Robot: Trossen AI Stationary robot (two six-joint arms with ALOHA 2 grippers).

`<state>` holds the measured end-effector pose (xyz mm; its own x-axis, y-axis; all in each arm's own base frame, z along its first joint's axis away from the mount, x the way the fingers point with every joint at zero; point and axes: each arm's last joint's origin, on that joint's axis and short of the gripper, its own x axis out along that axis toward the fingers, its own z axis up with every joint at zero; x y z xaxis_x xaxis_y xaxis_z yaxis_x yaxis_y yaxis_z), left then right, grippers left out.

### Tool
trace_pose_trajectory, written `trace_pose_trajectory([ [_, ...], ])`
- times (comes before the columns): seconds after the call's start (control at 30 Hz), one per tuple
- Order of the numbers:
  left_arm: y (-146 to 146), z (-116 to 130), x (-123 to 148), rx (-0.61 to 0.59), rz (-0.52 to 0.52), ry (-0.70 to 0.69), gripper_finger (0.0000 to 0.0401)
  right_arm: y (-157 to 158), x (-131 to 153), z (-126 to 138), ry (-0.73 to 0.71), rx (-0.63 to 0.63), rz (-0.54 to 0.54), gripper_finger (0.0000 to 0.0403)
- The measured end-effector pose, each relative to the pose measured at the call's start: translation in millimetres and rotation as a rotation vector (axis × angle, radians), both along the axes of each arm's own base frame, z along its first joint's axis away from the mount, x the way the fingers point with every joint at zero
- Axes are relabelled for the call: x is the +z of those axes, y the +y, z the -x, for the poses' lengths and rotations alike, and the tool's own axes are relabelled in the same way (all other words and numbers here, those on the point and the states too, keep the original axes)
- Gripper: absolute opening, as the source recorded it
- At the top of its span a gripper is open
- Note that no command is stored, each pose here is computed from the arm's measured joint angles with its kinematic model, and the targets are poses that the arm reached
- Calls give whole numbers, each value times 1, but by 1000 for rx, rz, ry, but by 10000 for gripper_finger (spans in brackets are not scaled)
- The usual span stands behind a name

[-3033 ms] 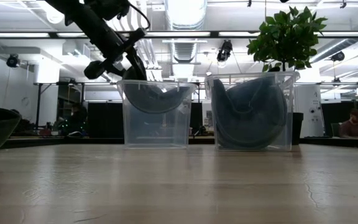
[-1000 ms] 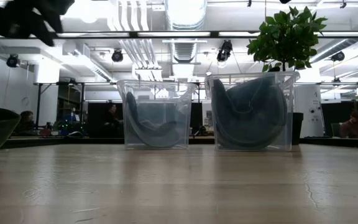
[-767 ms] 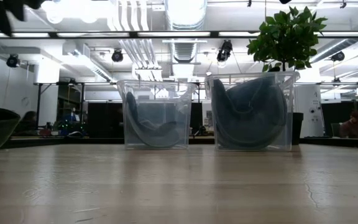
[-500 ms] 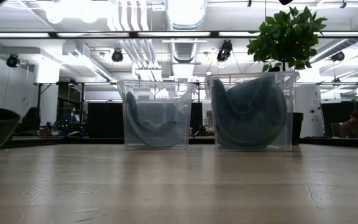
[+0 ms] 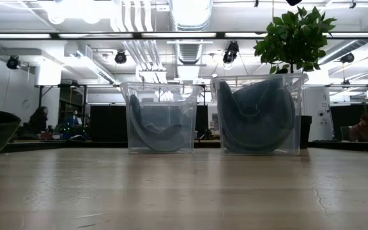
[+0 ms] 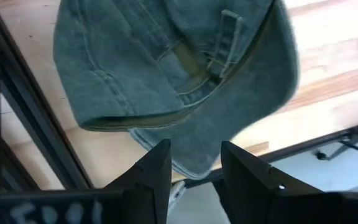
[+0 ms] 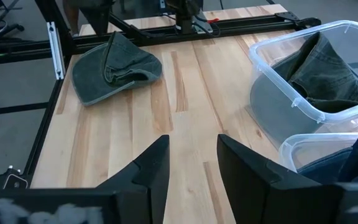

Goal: Pick & Place hat
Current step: Put the green cap into the left transparent bin

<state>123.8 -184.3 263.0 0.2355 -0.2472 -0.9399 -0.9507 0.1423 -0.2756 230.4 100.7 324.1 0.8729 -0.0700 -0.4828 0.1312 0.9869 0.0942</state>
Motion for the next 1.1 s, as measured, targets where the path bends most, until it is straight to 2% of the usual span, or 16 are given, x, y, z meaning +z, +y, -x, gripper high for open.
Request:
trace_pose_trajectory([
  [0.13, -6, 0, -6, -7, -16, 23, 131, 0, 0, 0, 0, 0, 0, 128],
  [0.4, -15, 1, 2, -35, 50, 62, 131, 0, 0, 0, 0, 0, 0, 117],
  [0.6, -22, 13, 5, -89, 90, 136, 131, 0, 0, 0, 1, 1, 2, 120],
  [0.9, -31, 9, -10, -88, 25, 163, 131, 0, 0, 0, 1, 0, 0, 130],
  [1.1, -39, 5, -25, -91, -37, 190, 131, 0, 0, 0, 0, 0, 0, 123],
])
